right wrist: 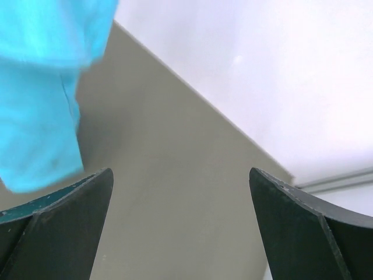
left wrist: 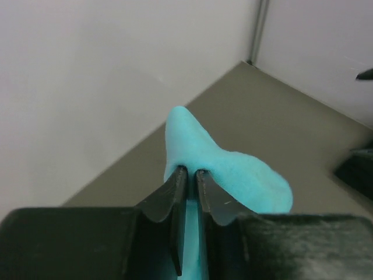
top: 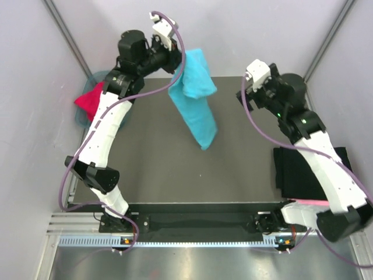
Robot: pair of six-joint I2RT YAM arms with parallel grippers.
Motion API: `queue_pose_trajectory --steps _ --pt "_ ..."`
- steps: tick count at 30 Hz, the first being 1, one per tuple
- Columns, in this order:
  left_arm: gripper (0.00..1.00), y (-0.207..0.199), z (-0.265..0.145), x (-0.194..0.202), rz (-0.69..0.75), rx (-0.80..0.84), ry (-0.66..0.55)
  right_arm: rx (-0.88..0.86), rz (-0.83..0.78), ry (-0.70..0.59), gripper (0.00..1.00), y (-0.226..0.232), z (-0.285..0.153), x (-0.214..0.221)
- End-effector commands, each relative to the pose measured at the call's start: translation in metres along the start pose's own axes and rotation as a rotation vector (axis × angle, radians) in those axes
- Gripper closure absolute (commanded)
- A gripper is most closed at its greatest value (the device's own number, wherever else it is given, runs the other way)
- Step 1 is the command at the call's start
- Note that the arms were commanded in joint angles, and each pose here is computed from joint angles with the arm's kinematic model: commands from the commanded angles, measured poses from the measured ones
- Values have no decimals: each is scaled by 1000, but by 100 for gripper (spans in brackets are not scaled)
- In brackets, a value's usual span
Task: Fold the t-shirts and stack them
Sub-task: Move the tshirt to the center of the board
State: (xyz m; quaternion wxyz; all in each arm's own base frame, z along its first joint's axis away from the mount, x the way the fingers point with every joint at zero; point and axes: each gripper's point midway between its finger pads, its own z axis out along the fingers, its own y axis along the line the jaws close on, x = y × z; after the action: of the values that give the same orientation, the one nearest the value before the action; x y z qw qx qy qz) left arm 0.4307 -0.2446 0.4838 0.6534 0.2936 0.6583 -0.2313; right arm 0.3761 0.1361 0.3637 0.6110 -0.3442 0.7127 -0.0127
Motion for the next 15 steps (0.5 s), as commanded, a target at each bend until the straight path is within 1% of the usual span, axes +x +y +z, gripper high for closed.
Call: queue_pose_trajectory --steps 1,2,3,4,5,7,8,9,10,11,12,13,14,15 --pt "82 -14 15 22 -101 71 17 68 -64 -16 0 -11 -28 2" --pt "66 -15 24 36 -112 91 43 67 -73 -13 0 -10 -33 5" --pt "61 -18 32 52 -127 120 74 61 -111 -10 0 -7 -40 10" --pt "54 -15 46 74 -184 117 118 6 -138 -34 0 3 -43 7" --pt "46 -8 50 78 -207 94 127 -55 -169 -27 0 14 -46 13" --pt "42 14 55 87 -274 11 140 -167 -231 -47 1 36 -46 15" --pt "41 37 48 91 -297 -50 142 -217 -234 -19 2 47 -43 24" --pt "40 49 42 92 -311 -85 138 -255 -237 -5 6 54 -39 28" --pt "40 58 30 88 -323 -115 132 -321 -224 11 9 67 -28 36" --pt "40 82 17 104 -343 -187 163 -370 -213 29 13 77 -24 42" --pt "41 91 6 112 -359 -222 189 -433 -200 55 15 91 -13 52" --pt "41 95 -10 116 -374 -252 215 -487 -187 51 17 104 -8 54" --pt "42 104 -26 146 -418 -273 278 -517 -178 62 19 113 -1 59" --pt "43 102 -40 147 -431 -270 289 -577 -165 102 20 132 13 72"
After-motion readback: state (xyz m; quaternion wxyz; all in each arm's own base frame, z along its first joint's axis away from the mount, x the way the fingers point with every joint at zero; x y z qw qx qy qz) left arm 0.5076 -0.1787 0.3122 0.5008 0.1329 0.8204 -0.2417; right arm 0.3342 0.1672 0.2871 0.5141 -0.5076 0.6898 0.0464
